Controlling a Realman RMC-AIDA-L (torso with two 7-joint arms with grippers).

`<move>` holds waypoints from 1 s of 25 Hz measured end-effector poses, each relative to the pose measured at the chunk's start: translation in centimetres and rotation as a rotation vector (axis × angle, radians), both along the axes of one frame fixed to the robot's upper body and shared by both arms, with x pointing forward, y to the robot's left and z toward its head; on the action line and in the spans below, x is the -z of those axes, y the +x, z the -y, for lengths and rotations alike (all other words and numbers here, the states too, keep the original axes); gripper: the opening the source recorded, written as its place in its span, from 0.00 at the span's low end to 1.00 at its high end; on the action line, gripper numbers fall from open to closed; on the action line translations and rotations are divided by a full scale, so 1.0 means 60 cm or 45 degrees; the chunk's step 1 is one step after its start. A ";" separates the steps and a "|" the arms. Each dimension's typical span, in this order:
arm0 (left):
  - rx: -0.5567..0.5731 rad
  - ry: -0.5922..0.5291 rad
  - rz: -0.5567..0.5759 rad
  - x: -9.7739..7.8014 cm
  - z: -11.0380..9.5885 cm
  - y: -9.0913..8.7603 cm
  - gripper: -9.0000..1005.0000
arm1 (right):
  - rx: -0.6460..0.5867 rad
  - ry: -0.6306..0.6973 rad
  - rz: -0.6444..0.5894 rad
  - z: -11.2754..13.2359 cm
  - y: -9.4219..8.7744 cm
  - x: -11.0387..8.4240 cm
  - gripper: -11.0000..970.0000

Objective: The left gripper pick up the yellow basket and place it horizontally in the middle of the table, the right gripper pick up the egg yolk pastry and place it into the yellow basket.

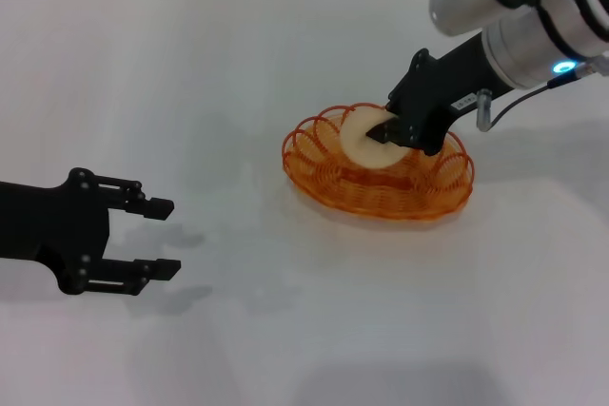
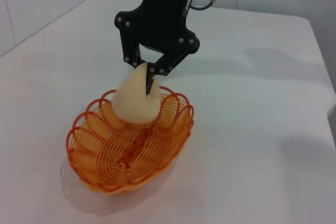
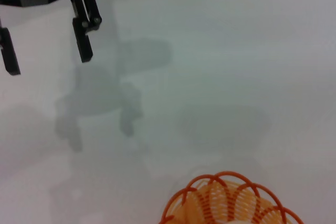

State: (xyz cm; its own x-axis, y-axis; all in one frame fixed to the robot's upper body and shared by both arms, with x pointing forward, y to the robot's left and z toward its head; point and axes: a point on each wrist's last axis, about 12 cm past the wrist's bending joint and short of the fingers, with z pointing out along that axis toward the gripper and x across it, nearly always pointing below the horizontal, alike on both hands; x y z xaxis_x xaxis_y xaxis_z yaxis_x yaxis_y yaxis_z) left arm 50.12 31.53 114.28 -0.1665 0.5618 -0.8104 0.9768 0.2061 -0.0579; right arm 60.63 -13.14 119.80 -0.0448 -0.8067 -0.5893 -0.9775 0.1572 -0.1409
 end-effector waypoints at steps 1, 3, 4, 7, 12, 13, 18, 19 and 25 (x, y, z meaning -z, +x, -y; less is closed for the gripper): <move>-0.002 0.001 0.000 0.000 -0.001 0.000 0.64 | 0.003 -0.003 0.003 -0.001 0.001 0.001 0.06; -0.005 0.002 -0.001 0.000 -0.002 -0.001 0.64 | 0.009 -0.005 0.005 -0.001 0.003 0.002 0.06; -0.007 0.002 -0.001 0.000 -0.002 -0.001 0.64 | 0.010 -0.005 0.004 -0.001 0.003 0.003 0.09; -0.013 0.004 0.002 0.001 -0.003 0.000 0.64 | 0.011 -0.008 0.002 0.000 0.003 0.003 0.16; -0.018 0.005 0.006 0.001 -0.003 0.001 0.64 | 0.014 -0.014 -0.003 0.004 0.003 0.004 0.29; -0.019 0.005 0.006 0.001 -0.003 0.001 0.64 | 0.015 -0.013 -0.002 0.004 0.003 0.004 0.31; -0.033 0.003 0.011 0.001 -0.006 0.001 0.64 | 0.047 0.019 0.008 0.026 -0.002 -0.007 0.46; -0.052 -0.002 0.019 0.000 -0.012 0.002 0.64 | 0.066 0.034 0.012 0.038 -0.003 -0.011 0.50; -0.076 -0.037 0.023 0.005 -0.023 0.008 0.64 | 0.196 0.284 0.007 0.132 -0.025 -0.013 0.74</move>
State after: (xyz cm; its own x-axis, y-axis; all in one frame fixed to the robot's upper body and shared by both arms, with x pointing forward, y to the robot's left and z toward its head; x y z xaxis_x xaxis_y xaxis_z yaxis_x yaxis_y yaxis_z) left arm 50.59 32.88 113.96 -0.1838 0.5274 -0.8295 0.9638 0.2623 -0.0468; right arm 59.11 -21.08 120.57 -0.1528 -0.6408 -0.7523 -0.9390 0.3314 -0.0916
